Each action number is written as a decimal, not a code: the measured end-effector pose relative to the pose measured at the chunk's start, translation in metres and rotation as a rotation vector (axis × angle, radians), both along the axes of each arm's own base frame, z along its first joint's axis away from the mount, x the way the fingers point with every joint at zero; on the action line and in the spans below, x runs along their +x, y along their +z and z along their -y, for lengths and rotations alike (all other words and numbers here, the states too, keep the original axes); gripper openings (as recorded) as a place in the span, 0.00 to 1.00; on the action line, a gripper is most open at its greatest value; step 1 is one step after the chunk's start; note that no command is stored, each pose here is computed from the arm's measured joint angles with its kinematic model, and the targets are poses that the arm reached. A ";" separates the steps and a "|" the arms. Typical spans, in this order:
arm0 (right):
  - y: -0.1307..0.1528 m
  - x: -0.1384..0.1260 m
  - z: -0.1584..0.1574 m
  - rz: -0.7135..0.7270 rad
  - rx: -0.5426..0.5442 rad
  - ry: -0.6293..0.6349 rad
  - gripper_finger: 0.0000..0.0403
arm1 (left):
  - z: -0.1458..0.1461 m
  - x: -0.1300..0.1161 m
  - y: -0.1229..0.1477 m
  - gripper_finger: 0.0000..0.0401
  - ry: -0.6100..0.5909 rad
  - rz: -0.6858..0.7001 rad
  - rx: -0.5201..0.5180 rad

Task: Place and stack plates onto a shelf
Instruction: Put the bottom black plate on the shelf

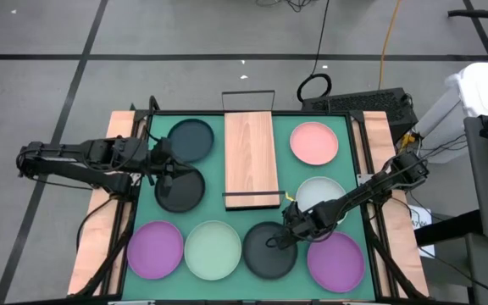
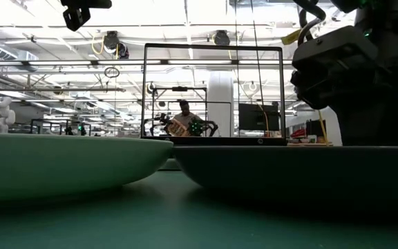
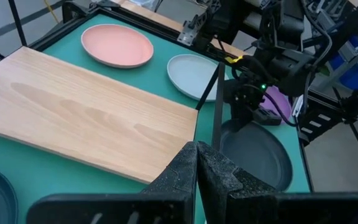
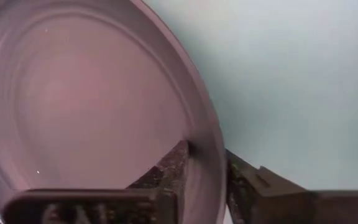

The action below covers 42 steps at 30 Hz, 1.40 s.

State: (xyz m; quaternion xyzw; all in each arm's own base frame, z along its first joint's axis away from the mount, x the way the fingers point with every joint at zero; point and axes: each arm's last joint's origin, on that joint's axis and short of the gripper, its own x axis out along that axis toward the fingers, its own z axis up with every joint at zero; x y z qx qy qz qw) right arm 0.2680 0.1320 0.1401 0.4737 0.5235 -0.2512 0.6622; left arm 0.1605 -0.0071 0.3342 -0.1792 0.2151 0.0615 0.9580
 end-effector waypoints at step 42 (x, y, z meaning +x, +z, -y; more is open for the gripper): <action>0.143 -0.049 0.021 0.522 0.320 -0.015 0.00 | 0.000 0.000 0.000 0.04 0.000 0.000 0.000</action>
